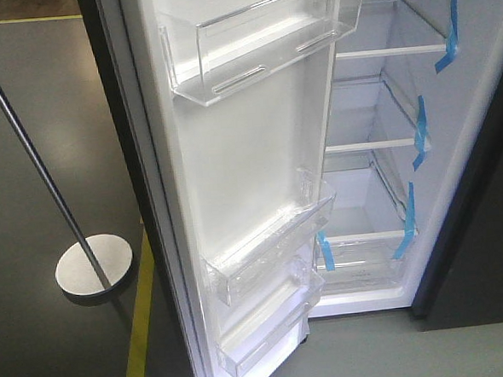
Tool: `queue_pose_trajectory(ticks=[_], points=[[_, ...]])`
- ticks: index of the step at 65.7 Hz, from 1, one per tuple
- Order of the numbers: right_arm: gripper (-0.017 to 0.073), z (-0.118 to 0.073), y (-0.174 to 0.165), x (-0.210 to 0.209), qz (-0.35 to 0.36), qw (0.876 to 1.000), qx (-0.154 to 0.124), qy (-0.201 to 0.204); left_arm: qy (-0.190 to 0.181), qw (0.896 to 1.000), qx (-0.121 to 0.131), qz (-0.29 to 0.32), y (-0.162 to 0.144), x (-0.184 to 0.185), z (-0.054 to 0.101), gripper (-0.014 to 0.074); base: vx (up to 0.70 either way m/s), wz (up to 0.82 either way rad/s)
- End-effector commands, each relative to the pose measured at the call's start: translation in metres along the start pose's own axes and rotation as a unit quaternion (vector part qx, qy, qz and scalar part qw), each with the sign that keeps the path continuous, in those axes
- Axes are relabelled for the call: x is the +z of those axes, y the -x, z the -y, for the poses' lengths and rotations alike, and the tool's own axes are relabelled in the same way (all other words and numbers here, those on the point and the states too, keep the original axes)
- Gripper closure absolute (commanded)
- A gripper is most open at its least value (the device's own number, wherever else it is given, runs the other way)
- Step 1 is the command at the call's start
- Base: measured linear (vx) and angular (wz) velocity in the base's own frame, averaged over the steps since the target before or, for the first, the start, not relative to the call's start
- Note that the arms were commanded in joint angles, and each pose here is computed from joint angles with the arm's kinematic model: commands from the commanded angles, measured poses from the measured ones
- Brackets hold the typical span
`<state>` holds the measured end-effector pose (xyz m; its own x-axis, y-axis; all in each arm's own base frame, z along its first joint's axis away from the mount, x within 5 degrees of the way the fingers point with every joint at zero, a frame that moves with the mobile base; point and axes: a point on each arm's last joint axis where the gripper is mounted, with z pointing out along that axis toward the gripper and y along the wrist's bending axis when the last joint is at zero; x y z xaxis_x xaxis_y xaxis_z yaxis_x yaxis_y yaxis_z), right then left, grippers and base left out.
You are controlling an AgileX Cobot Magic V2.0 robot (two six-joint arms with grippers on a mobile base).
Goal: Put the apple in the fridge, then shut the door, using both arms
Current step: 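Stop in front of the refrigerator shelves, holding the apple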
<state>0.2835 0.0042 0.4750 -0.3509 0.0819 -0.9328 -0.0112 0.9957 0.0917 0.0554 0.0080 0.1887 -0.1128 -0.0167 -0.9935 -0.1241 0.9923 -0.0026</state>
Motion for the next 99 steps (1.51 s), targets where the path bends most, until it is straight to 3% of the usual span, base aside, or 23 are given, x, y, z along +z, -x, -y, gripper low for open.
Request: queue_pose_trajectory(ticks=[1, 99], points=[[0.0363, -0.0014, 0.0198, -0.0188, 0.071, 0.997, -0.007, 0.002, -0.009, 0.999, -0.004, 0.049, 0.0123, -0.0027, 0.0014, 0.0599, 0.05, 0.01], [0.0363, -0.0014, 0.0197, -0.0188, 0.071, 0.997, -0.007, 0.002, -0.009, 0.999, -0.004, 0.049, 0.0123, -0.0027, 0.0014, 0.0599, 0.04, 0.01]])
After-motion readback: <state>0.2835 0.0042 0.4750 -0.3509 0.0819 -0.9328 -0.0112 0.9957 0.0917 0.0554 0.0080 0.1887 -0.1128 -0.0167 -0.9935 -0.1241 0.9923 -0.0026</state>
